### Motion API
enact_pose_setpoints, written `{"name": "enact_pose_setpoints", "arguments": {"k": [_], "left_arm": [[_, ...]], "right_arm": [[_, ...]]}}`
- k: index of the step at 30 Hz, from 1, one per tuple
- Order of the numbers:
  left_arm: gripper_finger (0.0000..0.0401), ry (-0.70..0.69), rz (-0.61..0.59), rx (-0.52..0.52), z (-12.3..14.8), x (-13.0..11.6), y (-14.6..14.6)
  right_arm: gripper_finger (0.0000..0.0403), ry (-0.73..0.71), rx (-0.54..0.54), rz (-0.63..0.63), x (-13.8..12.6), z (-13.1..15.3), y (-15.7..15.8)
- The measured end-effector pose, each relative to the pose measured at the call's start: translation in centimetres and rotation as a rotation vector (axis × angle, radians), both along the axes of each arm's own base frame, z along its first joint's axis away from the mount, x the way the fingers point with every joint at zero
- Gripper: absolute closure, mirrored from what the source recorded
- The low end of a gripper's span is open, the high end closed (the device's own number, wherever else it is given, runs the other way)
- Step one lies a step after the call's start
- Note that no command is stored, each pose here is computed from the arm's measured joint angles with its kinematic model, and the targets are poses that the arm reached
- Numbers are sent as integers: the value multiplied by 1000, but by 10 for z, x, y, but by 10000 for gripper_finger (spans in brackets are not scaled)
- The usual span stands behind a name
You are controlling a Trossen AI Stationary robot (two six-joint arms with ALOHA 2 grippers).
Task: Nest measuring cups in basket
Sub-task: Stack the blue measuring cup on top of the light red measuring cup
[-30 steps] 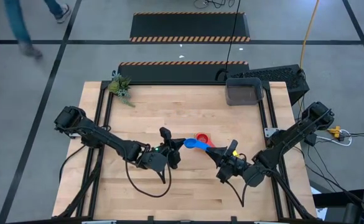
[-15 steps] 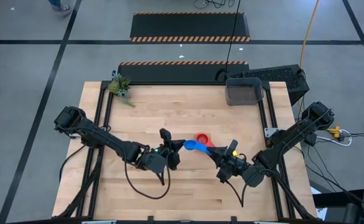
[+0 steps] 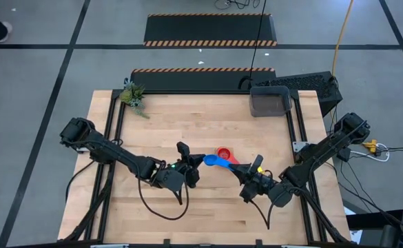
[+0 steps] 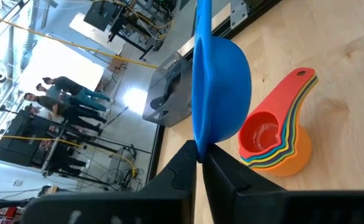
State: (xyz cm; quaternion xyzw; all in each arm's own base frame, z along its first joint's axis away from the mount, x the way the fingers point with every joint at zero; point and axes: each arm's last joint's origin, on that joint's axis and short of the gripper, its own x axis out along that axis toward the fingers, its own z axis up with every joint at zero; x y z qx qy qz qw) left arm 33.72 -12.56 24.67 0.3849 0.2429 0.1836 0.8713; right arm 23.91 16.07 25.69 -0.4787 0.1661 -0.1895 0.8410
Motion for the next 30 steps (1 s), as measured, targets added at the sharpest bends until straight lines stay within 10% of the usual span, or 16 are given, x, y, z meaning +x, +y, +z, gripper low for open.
{"name": "enact_pose_setpoints", "arguments": {"k": [17,30], "left_arm": [[170,-127,109,-47,12,-17,-18],[198,-224,209,-197,27,-35,-9]], "right_arm": [[402,13,-89,-62,-13,1,12],[403,-20,-82,-88,-44,-8,35]]}}
